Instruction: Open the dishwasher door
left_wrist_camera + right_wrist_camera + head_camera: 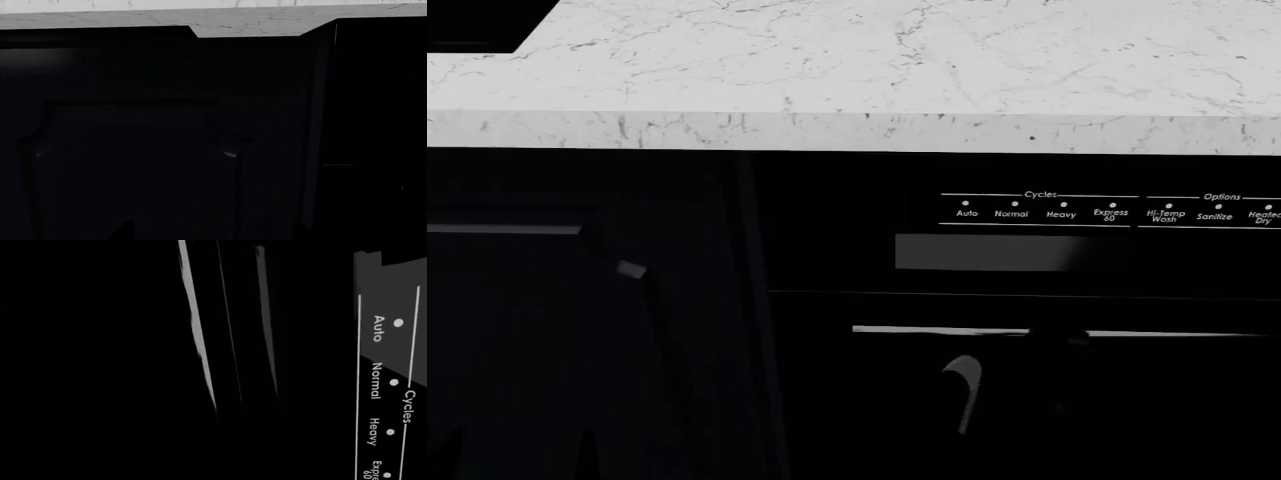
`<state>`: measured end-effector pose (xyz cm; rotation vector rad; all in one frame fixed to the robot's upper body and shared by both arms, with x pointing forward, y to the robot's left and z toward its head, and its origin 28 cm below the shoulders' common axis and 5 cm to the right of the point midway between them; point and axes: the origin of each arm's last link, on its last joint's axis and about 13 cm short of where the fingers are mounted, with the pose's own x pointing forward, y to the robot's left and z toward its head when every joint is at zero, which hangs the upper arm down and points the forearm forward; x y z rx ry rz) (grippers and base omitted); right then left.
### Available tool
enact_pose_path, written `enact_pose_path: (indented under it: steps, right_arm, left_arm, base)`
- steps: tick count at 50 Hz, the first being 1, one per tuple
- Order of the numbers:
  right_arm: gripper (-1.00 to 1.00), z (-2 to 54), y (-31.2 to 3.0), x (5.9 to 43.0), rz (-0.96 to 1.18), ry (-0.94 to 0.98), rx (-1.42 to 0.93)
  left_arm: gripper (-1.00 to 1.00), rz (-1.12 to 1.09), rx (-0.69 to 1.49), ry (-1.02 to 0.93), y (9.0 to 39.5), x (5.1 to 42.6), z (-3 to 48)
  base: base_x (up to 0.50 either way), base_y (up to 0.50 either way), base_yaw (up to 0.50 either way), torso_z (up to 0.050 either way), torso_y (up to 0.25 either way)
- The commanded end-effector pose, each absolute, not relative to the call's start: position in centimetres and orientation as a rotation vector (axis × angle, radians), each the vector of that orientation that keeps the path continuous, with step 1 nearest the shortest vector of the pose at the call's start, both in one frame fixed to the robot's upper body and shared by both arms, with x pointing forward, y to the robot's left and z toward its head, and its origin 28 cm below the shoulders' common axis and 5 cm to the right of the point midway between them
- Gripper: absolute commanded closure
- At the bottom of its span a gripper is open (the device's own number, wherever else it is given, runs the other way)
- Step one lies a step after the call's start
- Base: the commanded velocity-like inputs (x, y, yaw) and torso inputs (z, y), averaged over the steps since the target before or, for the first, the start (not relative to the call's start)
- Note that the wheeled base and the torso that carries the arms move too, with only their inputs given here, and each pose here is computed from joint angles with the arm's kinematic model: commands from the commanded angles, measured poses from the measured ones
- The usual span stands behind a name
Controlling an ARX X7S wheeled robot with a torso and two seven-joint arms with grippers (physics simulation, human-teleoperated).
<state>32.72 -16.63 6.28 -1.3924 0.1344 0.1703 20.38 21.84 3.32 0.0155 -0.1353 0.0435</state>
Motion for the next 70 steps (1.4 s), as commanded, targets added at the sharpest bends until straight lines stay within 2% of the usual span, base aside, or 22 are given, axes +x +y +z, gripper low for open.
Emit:
enact_pose_path:
  steps: [1,24,49,50,70]
  right_arm:
    - [-1.00,6.5,-16.6,34.3,0.173,0.147,-1.416]
    - [-1.00,5.7,-16.7,37.4,0.201,0.225,-1.427]
    - [-1.00,5.9,-16.7,37.7,0.239,0.262,-1.412]
    - [1.00,5.8,-16.7,37.7,0.239,0.261,-1.413]
    - [1.00,5.5,-16.5,37.6,0.256,0.262,-1.411]
  left_arm:
    - [-1.00,0.051,0.019,-0.137,22.0,20.4,3.4]
    - [-1.00,0.078,0.021,-0.144,22.4,20.2,3.6]
    - [-1.00,0.084,0.022,-0.145,22.6,20.2,3.6]
    - [-1.00,0.085,0.020,-0.146,22.6,20.2,3.6]
    - [-1.00,0.087,0.021,-0.147,22.7,20.1,3.5]
  base:
    - [0.00,0.00,0.00,0.000,0.000]
    - [0.00,0.00,0.00,0.000,0.000]
    - [0.00,0.00,0.00,0.000,0.000]
    - [0.00,0.00,0.00,0.000,0.000]
    - [0.00,0.00,0.00,0.000,0.000]
